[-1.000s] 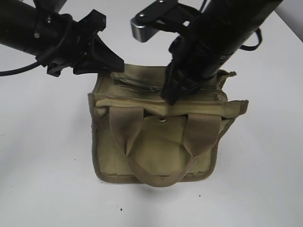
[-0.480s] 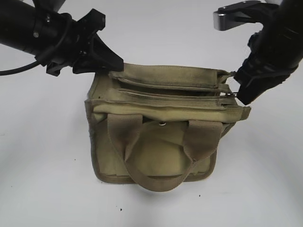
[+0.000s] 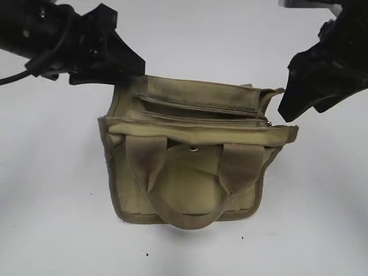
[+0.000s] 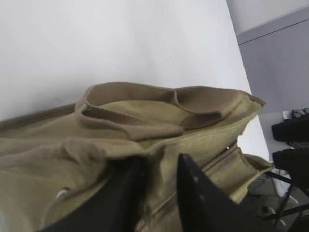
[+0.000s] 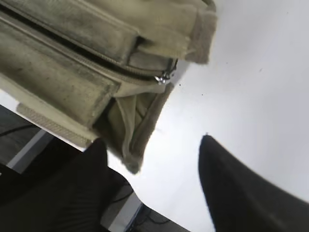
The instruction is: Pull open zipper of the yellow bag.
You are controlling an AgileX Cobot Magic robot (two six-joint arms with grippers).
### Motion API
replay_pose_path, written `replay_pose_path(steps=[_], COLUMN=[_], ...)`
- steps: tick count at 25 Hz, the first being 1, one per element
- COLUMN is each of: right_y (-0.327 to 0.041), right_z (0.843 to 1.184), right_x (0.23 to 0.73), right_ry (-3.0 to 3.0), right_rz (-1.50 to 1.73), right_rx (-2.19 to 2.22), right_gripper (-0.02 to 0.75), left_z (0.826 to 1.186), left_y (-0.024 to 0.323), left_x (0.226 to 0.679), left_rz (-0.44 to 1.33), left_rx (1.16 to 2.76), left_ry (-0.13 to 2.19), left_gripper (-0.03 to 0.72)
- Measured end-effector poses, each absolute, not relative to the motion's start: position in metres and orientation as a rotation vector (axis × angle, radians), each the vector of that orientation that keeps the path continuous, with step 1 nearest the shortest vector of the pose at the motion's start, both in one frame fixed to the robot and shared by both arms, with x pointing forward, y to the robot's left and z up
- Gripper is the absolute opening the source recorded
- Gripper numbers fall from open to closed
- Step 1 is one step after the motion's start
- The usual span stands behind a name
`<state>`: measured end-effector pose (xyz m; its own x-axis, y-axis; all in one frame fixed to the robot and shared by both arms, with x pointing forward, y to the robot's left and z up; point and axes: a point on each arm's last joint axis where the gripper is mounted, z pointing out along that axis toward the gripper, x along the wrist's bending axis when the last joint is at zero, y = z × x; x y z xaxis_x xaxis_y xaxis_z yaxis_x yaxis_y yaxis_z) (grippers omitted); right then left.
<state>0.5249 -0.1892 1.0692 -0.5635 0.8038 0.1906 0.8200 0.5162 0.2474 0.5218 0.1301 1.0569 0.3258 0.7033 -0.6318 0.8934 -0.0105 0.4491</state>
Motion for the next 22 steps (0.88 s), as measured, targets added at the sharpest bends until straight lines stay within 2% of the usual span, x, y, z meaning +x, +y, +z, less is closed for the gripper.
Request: replay_pose_path(steps=[1, 3, 5, 9, 13, 18, 22], right_y=[-0.190, -0.194, -0.198, -0.212, -0.230, -0.254, -0.269], right_z=[1.074, 1.084, 1.091, 1.091, 1.087, 1.079, 1.070], right_x=[0.522, 0.510, 0.495, 0.450, 0.397, 0.330, 0.291], right_ry=[-2.682, -2.683, -2.685, -2.677, -2.716, -2.782, -2.857], right_rz=[-0.500, -0.537, -0.561, -0.579, -0.609, -0.760, -0.921], right_rx=[-1.468, -1.495, -1.509, -1.536, -1.560, -1.629, -1.669], right_gripper=[0.460, 0.553, 0.585, 0.596, 0.595, 0.594, 0.594], left_z=[1.061, 1.075, 1.091, 1.123, 1.139, 1.126, 1.096], left_y=[0.132, 0.138, 0.146, 0.169, 0.201, 0.247, 0.274], left_x=[0.519, 0.510, 0.496, 0.457, 0.411, 0.344, 0.303], left_rz=[-0.265, -0.192, -0.117, 0.000, 0.129, 0.364, 0.518], left_rx=[1.779, 1.834, 1.901, 2.012, 2.074, 2.027, 2.012], left_ry=[1.412, 1.351, 1.279, 1.209, 1.313, 1.400, 1.397], left_gripper=[0.276, 0.372, 0.415, 0.435, 0.436, 0.439, 0.439])
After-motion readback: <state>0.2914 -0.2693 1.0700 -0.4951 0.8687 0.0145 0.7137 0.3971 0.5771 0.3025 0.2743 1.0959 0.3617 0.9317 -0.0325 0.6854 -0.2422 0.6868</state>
